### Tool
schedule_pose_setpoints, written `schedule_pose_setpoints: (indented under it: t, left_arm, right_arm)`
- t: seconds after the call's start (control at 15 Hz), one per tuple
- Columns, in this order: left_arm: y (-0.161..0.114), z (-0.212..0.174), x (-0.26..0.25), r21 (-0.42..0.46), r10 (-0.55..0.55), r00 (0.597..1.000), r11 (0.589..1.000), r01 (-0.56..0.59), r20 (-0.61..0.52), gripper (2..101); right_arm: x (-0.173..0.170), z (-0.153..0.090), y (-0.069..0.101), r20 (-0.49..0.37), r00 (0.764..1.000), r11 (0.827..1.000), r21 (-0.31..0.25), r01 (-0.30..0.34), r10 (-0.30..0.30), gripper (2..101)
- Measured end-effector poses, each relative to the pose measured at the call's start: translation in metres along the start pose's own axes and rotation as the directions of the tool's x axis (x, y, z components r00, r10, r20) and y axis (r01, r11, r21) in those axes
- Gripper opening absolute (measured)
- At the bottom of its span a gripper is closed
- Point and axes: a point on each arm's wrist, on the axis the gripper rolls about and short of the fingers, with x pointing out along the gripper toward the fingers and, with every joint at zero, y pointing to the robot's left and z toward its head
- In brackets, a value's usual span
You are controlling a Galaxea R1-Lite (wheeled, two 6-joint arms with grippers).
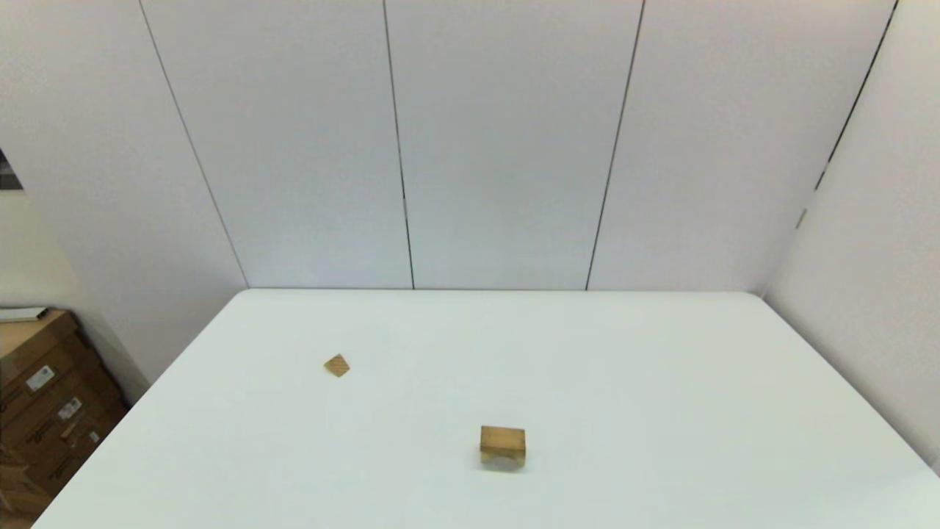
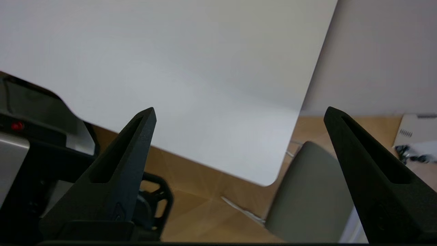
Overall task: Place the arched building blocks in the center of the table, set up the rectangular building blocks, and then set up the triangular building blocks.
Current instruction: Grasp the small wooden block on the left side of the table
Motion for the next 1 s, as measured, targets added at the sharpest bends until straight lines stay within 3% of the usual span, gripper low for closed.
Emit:
schedule_pose_setpoints:
  t: [0.27,0.47,0.73,1.0]
  left_arm:
    - [0.0,0.0,0.0,0.0,0.0,1.0,1.0,0.0,0.0,97.8]
    - [0.0,0.0,0.0,0.0,0.0,1.0,1.0,0.0,0.0,97.8]
    - [0.0,0.0,0.0,-0.001,0.0,1.0,1.0,0.0,0.0,97.8]
    - [0.0,0.0,0.0,-0.001,0.001,1.0,1.0,-0.001,0.0,97.8]
  right_arm:
    - [-0.005,-0.062,0.034,0.141,0.988,0.997,0.052,0.062,-0.069,97.1]
    - [0.009,-0.097,0.054,0.279,0.953,0.989,0.121,0.084,-0.115,97.1]
    - [0.039,-0.114,0.066,0.42,0.889,0.966,0.246,0.083,-0.183,97.1]
    - [0.073,-0.129,0.079,0.508,0.843,0.958,0.285,0.029,-0.176,97.3]
